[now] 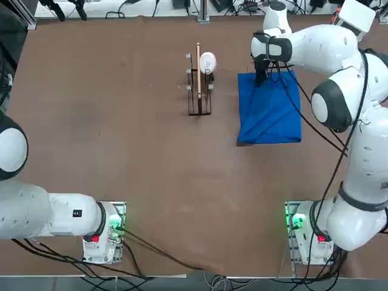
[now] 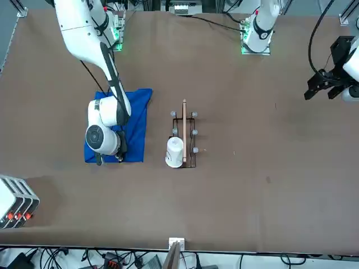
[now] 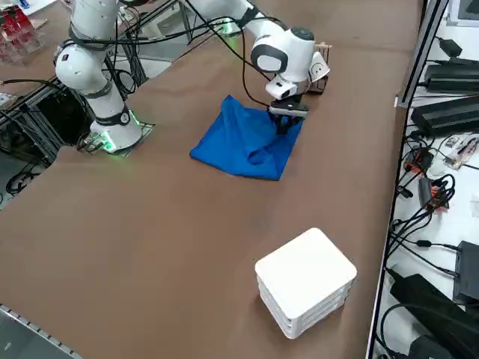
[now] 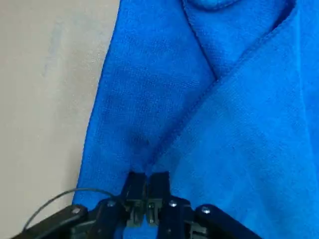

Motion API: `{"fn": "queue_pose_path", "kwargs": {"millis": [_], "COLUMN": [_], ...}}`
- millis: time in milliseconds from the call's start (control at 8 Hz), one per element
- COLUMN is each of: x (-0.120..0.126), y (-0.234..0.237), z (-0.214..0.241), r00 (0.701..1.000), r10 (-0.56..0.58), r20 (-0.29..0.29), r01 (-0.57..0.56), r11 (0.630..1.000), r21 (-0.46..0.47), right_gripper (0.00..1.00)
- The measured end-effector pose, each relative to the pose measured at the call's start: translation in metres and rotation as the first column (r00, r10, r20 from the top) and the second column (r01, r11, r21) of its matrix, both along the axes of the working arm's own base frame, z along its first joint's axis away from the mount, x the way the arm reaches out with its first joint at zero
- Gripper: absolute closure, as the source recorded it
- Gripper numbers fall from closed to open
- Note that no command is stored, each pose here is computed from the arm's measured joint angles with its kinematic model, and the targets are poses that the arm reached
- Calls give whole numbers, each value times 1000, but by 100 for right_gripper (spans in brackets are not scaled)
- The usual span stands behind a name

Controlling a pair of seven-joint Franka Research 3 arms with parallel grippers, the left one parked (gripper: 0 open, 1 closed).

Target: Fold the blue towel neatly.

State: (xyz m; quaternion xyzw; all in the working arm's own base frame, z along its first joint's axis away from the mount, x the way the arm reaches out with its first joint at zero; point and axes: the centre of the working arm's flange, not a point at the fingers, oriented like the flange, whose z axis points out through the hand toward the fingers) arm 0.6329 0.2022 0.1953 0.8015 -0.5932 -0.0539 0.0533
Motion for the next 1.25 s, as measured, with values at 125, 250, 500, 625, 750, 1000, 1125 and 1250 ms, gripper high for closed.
{"fn": "queue_pose_path", "kwargs": {"millis": [125,250,500,625,750,1000,1125,1250], "x": [1,2,2,2,2,2,1,0], "y": [0,1,1,1,2,8,14,18], "z": [1,2,2,3,5,15,24,35], "r00": [1000,1000,1000,999,999,993,984,974], "r10": [1,1,19,40,54,117,176,224], "r20": [3,5,5,6,7,17,18,20], "r01": [-1,-1,-19,-40,-54,-117,-176,-225], "r11": [1000,1000,1000,999,998,993,984,973], "r21": [1,2,4,8,11,23,35,47], "right_gripper": [98,98,98,98,98,98,98,98]}}
